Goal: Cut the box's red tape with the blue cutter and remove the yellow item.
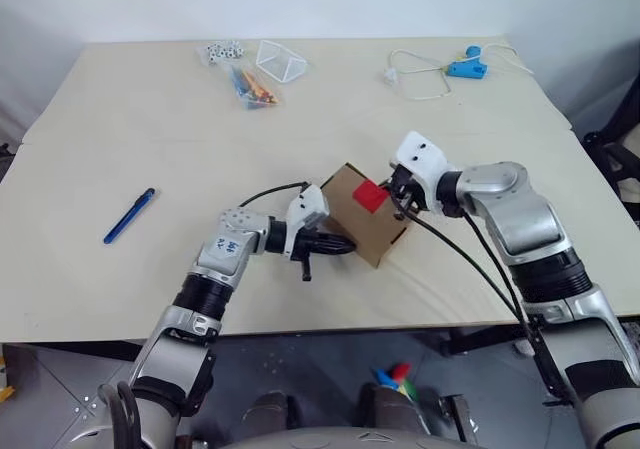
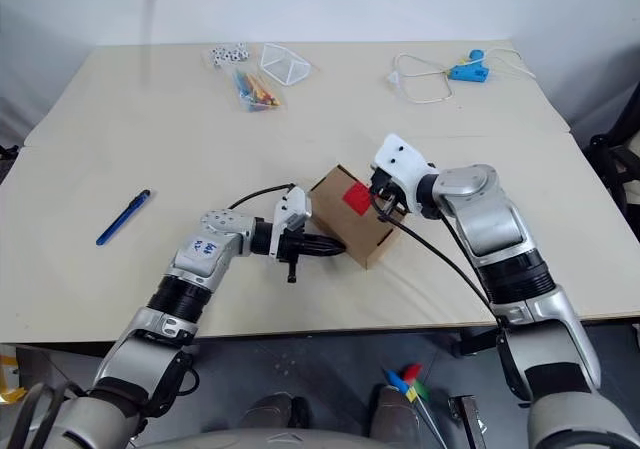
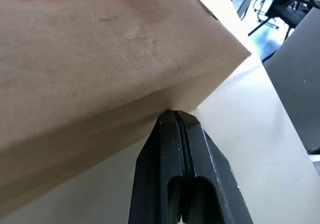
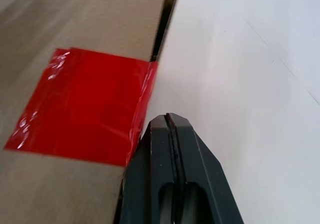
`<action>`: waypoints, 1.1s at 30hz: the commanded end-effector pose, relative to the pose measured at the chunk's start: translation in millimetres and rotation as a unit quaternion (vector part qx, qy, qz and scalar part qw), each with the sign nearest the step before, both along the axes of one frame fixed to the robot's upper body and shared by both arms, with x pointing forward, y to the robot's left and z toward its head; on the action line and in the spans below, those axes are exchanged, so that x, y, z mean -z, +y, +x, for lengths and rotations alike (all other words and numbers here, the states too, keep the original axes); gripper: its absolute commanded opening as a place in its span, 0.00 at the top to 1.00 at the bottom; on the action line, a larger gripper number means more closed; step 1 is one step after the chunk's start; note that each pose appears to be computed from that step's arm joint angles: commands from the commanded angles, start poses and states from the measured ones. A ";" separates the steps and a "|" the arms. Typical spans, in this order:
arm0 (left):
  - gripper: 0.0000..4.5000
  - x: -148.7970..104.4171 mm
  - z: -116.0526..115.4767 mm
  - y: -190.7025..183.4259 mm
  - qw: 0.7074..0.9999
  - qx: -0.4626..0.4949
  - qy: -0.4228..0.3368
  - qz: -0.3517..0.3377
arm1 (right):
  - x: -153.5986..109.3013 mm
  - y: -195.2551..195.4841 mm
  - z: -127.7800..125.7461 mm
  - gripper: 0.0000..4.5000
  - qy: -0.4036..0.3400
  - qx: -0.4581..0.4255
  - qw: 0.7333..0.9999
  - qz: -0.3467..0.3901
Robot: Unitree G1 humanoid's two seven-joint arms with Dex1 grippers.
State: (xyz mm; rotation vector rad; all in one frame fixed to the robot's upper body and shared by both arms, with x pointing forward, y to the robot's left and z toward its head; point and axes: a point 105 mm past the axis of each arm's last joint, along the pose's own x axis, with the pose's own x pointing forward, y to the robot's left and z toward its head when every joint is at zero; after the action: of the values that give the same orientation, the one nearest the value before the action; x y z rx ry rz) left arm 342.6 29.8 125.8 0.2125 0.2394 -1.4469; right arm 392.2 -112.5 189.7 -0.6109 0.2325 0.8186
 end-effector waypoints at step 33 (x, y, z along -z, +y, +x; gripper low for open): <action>1.00 -46.6 4.1 15.0 0.994 -0.079 -0.064 -0.038 | -51.0 -43.8 12.8 1.00 -0.125 0.021 0.992 -0.009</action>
State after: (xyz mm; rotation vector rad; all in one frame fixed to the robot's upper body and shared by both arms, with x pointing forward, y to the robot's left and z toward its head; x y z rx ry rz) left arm 346.8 37.7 157.9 0.2126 0.1476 -1.3039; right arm 403.2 -151.5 211.0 -0.7223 0.1173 0.7412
